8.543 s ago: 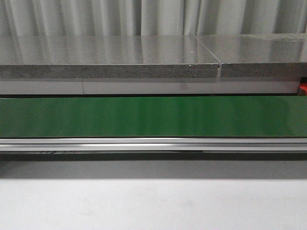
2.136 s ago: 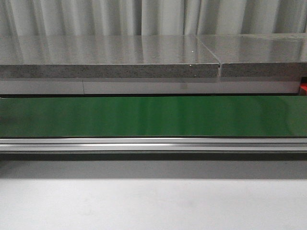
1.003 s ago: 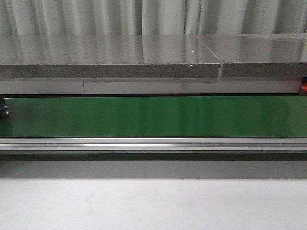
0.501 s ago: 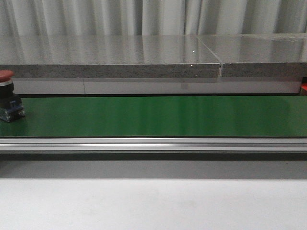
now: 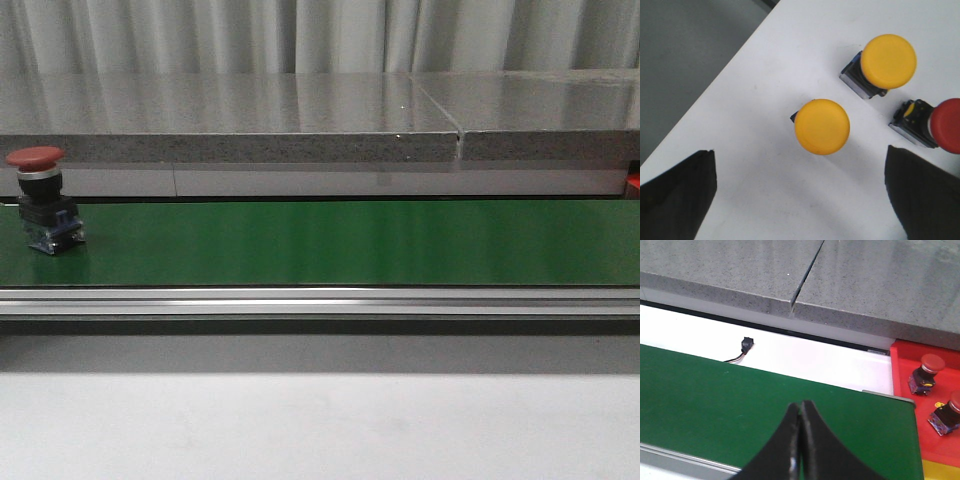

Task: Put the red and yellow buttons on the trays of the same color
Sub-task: 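Move the left gripper to a yellow button and grasp it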

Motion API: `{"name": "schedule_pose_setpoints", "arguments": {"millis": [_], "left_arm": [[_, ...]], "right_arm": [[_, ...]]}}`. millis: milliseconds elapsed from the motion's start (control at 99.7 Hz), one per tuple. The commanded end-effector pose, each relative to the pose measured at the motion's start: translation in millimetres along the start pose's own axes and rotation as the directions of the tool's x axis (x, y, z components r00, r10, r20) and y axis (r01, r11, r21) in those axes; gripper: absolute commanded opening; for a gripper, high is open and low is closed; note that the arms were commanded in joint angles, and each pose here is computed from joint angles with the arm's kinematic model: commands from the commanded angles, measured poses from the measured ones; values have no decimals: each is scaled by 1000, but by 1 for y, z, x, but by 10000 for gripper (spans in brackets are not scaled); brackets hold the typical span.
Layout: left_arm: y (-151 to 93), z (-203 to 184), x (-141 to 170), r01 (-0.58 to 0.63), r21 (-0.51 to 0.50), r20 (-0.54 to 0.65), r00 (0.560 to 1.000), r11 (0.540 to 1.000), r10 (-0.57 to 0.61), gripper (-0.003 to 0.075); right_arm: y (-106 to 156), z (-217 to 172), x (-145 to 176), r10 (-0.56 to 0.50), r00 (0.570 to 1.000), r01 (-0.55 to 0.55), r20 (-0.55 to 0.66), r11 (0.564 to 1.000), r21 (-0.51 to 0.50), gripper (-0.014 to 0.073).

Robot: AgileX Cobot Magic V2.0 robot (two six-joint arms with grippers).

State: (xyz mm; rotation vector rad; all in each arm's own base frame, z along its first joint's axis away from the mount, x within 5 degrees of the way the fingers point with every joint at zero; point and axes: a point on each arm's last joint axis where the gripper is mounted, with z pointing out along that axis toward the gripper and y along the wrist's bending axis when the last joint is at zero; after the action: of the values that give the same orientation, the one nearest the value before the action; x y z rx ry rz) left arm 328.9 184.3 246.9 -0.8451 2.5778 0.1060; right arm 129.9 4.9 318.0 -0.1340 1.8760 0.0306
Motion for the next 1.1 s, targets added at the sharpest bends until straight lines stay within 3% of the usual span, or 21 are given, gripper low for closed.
{"name": "schedule_pose_setpoints", "arguments": {"millis": [0, 822, 963, 1093], "left_arm": [[-3, -18, -15, 23, 30, 118, 993, 999, -26, 672], [-2, 38, -16, 30, 25, 82, 996, 999, -32, 656], [-2, 38, -16, 30, 26, 84, 996, 999, -32, 512], [-2, 38, -16, 30, 25, 80, 996, 999, -32, 291]], "right_arm": [[-3, -4, -14, 3, 996, -6, 88, 1000, 30, -68], [-3, -4, -14, 3, 996, -6, 88, 1000, 30, -68], [-3, -4, -14, 3, 996, -6, 88, 1000, 30, -68], [-3, -4, -14, 3, 996, -6, 88, 1000, 30, -68]]}}
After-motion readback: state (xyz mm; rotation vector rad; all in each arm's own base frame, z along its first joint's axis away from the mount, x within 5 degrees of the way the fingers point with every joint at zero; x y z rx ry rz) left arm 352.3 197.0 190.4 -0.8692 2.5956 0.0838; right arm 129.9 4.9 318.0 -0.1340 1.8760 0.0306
